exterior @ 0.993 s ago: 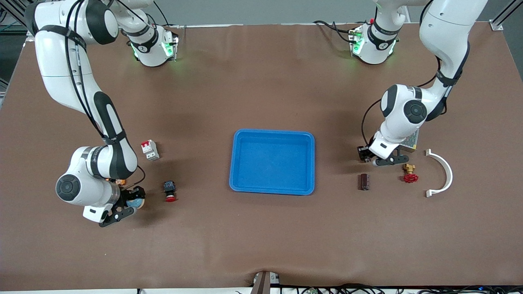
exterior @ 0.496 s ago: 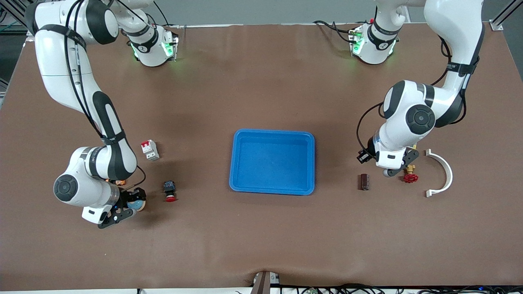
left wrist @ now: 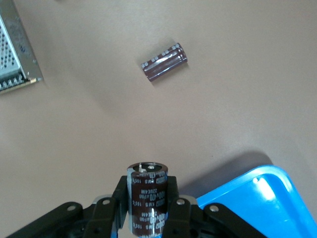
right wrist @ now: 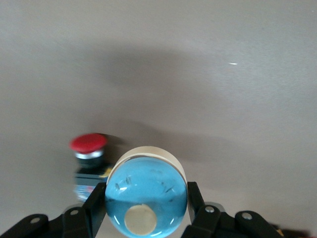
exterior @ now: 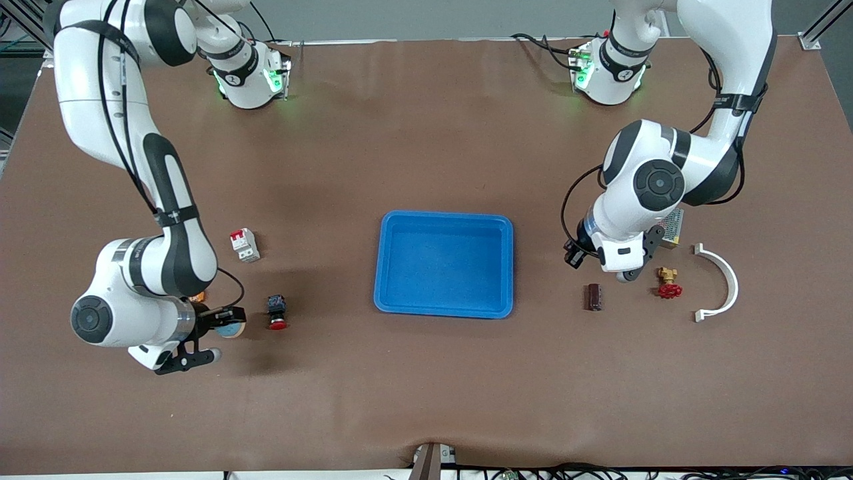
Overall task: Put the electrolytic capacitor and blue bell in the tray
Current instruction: 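Carry the bell and capacitor over the blue tray with both grippers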
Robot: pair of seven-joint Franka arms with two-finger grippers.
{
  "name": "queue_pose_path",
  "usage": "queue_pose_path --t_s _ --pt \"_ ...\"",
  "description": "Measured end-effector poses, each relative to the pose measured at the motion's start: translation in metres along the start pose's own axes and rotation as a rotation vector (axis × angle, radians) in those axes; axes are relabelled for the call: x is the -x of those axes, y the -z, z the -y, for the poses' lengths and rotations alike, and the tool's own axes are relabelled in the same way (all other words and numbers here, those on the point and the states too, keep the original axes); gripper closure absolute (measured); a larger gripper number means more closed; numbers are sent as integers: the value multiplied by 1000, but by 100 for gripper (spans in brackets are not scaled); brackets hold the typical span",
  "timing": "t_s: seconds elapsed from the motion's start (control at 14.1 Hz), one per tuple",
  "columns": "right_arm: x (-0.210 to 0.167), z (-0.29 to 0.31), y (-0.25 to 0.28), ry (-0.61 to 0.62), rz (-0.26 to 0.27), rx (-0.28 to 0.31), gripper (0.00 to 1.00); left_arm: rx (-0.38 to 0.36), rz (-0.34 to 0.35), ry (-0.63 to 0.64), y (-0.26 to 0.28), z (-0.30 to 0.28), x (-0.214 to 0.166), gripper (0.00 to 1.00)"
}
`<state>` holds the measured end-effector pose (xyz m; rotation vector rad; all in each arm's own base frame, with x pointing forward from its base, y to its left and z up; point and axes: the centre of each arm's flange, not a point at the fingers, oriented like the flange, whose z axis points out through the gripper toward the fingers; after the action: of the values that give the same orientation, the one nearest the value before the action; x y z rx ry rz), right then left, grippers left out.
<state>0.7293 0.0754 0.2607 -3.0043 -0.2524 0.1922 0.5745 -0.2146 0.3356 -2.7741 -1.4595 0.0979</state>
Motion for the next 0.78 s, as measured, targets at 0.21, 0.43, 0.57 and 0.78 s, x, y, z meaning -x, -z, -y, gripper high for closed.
queue_pose_path --t_s 0.21,0.43,0.57,0.78 --pt "4 64 12 -105 33 -1 30 -1 8 95 -2 -4 16 66" --pt "10 133 16 -209 37 -13 30 -1 18 162 -3 -8 35 66" --pt "16 177 12 -271 45 -18 30 41 34 267 -2 -16 47 66" --pt "26 239 5 -332 29 -15 30 99 58 417 -6 -28 69 66"
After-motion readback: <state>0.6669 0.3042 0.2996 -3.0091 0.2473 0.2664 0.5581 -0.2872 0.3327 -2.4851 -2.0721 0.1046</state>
